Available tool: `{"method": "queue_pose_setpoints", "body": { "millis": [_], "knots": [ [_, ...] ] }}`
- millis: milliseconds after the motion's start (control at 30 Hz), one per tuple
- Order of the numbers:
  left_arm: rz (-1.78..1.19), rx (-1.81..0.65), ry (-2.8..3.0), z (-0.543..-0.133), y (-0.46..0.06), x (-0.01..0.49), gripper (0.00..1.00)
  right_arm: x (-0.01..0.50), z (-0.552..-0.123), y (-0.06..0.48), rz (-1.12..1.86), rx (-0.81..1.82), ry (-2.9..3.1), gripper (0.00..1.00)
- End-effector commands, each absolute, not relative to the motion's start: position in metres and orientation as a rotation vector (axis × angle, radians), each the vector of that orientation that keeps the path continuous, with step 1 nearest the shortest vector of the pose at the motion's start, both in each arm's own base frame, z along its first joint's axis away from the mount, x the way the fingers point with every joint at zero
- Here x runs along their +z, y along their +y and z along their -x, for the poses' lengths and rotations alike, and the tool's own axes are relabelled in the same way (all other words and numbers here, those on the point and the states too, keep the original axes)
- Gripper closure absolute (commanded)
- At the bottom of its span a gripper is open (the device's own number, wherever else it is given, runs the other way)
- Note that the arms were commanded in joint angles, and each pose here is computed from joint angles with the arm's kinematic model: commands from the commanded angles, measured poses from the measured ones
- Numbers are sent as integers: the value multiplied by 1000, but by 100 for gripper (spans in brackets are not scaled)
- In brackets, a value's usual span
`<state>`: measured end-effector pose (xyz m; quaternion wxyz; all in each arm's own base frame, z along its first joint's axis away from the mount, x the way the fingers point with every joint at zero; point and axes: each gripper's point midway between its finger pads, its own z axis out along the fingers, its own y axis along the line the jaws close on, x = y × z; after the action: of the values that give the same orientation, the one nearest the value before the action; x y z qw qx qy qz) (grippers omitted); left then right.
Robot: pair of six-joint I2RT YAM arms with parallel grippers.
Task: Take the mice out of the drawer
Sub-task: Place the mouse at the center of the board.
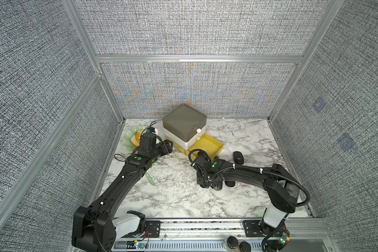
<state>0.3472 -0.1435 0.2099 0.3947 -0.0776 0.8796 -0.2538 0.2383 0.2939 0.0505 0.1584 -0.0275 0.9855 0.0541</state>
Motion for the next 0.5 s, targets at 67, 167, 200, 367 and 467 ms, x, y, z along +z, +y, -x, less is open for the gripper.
{"method": "queue_pose_setpoints", "body": {
  "millis": [67,167,200,367,467],
  "knots": [
    [192,-606,2213,-347,-138,214,27,35,-236,297,-22,94,2808,45],
    [201,-605,2210,-348,-137,213,27,25,-236,295,-29,58,2818,45],
    [202,-604,2207,-349,-137,214,27,22,-235,294,-31,49,2821,45],
    [208,-602,2205,-350,-136,214,27,30,-238,300,0,66,2810,29],
    [203,-612,2201,-352,-138,216,26,49,-240,302,22,89,2790,23]
  ]
}}
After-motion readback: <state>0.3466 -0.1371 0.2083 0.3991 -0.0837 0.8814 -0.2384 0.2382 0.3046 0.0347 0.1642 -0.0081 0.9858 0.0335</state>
